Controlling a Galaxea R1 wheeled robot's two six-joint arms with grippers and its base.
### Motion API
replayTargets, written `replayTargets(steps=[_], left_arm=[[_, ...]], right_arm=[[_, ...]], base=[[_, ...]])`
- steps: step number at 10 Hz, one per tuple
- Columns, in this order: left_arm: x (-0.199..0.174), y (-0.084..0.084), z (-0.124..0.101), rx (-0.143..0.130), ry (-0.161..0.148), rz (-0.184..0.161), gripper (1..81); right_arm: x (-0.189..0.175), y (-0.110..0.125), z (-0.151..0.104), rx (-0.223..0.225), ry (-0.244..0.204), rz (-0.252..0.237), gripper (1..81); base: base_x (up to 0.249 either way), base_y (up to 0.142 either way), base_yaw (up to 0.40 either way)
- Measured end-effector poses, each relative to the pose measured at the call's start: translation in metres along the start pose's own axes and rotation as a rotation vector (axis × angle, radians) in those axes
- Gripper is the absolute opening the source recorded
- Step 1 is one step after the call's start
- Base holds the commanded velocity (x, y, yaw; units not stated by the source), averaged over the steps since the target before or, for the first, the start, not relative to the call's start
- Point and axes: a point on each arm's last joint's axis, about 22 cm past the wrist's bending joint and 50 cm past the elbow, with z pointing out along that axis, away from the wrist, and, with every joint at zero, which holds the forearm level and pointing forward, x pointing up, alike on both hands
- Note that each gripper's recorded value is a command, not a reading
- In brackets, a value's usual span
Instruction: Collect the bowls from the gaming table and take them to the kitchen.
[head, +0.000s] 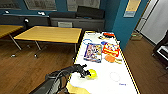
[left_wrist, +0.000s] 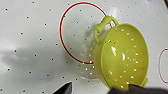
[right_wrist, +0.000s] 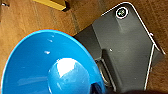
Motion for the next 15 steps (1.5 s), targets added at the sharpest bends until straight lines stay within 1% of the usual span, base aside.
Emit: replayTargets(steps=[2, 3, 4, 5, 6, 7, 8, 9, 10, 11, 12, 13, 14, 15], left_arm=[[0.000, -0.003, 0.000, 0.006, -0.003, -0.009, 81.1], [0.003, -0.007, -0.001, 0.013, 0.003, -0.043, 81.1], [0.005, -0.013, -0.002, 0.022, 0.011, -0.125, 81.1], [0.007, -0.016, -0.003, 0.026, 0.016, -0.184, 81.1], [0.008, -0.017, -0.004, 0.027, 0.020, -0.228, 81.1], [0.012, -0.017, -0.004, 0.020, 0.035, -0.266, 81.1], [0.019, -0.014, -0.004, 0.002, 0.064, -0.294, 81.1], [0.024, -0.013, -0.005, -0.012, 0.085, -0.303, 81.1], [0.031, -0.010, -0.005, -0.031, 0.112, -0.319, 81.1], [0.035, -0.009, -0.004, -0.051, 0.140, -0.326, 81.1], [0.035, -0.011, 0.002, -0.074, 0.166, -0.344, 81.1], [0.027, -0.017, 0.009, -0.077, 0.165, -0.361, 81.1], [0.022, -0.020, 0.013, -0.073, 0.157, -0.366, 81.1], [0.022, -0.019, 0.012, -0.074, 0.158, -0.365, 81.1]], right_arm=[[0.002, -0.003, 0.001, 0.003, -0.007, -0.004, 1.0], [0.001, -0.005, 0.002, 0.007, -0.009, -0.002, 1.0], [0.001, -0.005, 0.002, 0.006, -0.011, -0.002, 1.0], [0.001, -0.006, 0.002, 0.007, -0.010, -0.002, 1.0], [0.000, -0.005, 0.002, 0.006, -0.012, -0.002, 1.0], [0.001, -0.005, 0.002, 0.006, -0.011, -0.002, 1.0], [0.000, -0.005, 0.002, 0.006, -0.012, -0.002, 1.0], [0.000, -0.006, 0.002, 0.007, -0.012, -0.002, 1.0], [0.001, -0.006, 0.002, 0.006, -0.011, -0.002, 1.0], [0.002, -0.006, 0.002, 0.006, -0.013, -0.003, 1.0], [0.004, -0.006, 0.003, 0.006, -0.013, -0.006, 1.0], [0.005, -0.007, 0.003, 0.006, -0.012, -0.007, 1.0], [0.005, -0.007, 0.003, 0.005, -0.014, -0.008, 1.0], [0.006, -0.007, 0.004, 0.004, -0.015, -0.008, 1.0]], base=[[0.000, 0.000, 0.000], [0.000, 0.000, 0.000], [0.000, 0.000, 0.000], [0.000, 0.000, 0.000], [0.000, 0.000, 0.000], [0.000, 0.000, 0.000], [0.000, 0.000, 0.000], [0.000, 0.000, 0.000], [0.000, 0.000, 0.000], [0.000, 0.000, 0.000], [0.000, 0.000, 0.000], [0.000, 0.000, 0.000], [0.000, 0.000, 0.000], [0.000, 0.000, 0.000]])
